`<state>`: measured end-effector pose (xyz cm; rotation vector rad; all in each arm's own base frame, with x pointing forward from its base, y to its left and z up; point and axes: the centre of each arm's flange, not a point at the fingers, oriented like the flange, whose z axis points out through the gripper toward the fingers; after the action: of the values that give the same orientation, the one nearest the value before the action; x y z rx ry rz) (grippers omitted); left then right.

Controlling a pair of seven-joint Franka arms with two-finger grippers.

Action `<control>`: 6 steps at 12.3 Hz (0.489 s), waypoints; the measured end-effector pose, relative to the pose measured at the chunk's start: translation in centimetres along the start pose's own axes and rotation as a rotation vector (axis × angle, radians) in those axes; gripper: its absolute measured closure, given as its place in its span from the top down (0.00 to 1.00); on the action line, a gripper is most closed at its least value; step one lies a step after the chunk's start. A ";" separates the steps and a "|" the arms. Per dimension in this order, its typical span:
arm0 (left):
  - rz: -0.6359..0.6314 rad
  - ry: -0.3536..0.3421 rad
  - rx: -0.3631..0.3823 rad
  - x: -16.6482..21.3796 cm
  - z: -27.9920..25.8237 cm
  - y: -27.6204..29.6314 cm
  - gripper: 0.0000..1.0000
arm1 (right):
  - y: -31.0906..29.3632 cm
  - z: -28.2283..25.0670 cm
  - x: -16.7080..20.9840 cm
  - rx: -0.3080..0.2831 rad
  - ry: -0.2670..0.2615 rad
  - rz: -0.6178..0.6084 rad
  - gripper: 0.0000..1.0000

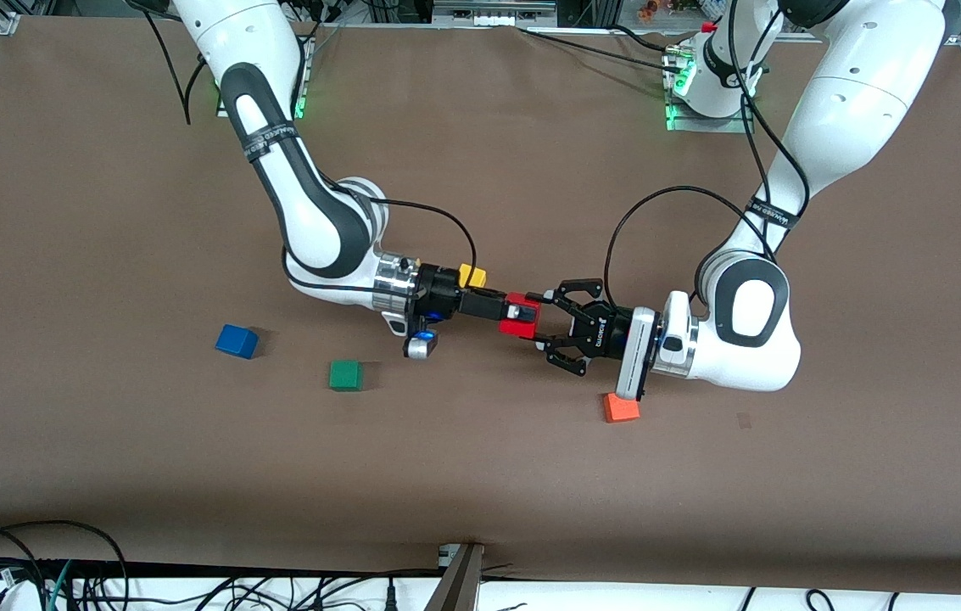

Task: Pass red block to right arm, stack on blue
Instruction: 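Grasp the red cube with the right gripper from the left gripper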

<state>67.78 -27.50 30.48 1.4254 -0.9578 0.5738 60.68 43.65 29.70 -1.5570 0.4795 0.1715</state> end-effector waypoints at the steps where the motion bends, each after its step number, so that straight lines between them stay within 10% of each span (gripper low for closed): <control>1: 0.000 0.000 0.000 0.0 0.0 0.0 0.56 | -0.2 -0.5 0.5 0.004 0.010 0.000 0.91; 6: 0.007 0.009 0.003 0.2 -0.2 0.0 0.56 | -0.1 -1.0 1.0 0.005 0.024 0.011 0.59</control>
<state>67.92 -27.35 30.71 1.4217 -0.9555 0.5871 61.43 42.44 29.48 -1.5534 0.5075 0.1602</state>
